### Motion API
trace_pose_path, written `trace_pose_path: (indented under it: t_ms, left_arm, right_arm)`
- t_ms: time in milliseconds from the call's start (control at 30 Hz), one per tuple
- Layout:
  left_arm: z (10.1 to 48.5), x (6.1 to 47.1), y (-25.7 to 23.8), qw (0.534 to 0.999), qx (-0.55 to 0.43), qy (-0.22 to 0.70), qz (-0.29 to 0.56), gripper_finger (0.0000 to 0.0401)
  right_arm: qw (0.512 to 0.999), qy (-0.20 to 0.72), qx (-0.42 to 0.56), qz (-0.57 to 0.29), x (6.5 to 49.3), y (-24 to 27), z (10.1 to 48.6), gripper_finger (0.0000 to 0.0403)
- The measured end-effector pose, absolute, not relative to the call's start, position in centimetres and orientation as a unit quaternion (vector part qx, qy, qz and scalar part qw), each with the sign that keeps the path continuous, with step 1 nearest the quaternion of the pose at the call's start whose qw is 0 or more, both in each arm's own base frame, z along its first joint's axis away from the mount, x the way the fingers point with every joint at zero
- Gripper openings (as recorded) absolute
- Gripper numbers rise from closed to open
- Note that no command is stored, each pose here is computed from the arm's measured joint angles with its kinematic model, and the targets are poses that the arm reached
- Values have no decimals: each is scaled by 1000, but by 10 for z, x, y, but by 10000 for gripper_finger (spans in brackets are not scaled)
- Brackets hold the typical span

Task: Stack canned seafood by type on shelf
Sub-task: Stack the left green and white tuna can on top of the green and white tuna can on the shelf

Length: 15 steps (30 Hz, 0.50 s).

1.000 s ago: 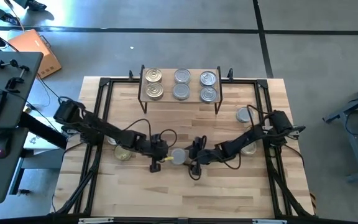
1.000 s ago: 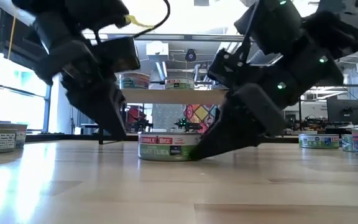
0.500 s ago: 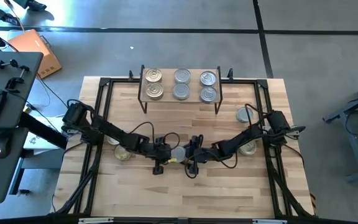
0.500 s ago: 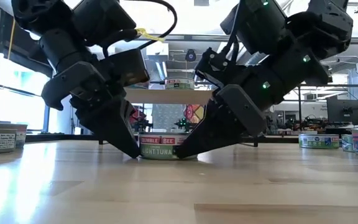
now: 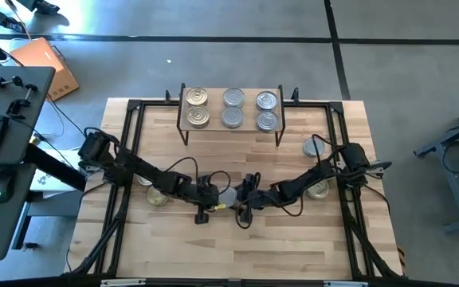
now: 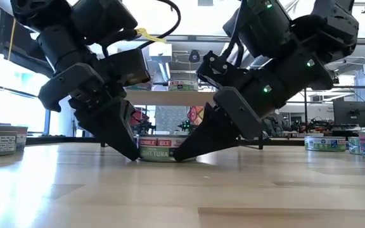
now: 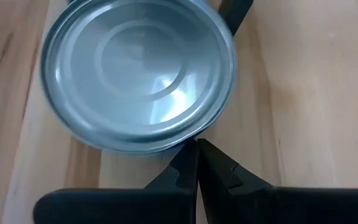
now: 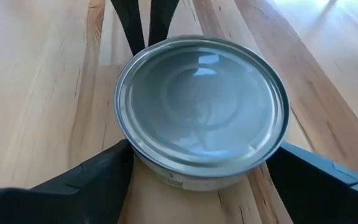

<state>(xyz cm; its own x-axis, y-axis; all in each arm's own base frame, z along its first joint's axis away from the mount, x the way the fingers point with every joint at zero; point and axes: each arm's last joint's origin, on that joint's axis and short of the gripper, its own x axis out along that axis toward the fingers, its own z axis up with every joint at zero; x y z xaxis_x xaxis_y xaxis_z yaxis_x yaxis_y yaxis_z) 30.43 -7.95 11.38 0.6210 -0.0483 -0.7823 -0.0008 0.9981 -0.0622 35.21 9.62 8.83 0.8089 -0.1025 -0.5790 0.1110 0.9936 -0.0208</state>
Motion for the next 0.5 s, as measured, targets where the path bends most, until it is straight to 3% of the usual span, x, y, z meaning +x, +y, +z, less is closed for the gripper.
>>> trace_pose_path:
  t_ms: [267, 500]
  left_arm:
    - [124, 282, -79, 863, -33, 503, 31, 0]
    - [125, 290, -81, 885, -26, 465, 23, 0]
  right_arm:
    - [942, 330, 26, -50, 346, 106, 86, 332]
    - [937, 345, 27, -45, 340, 106, 98, 333]
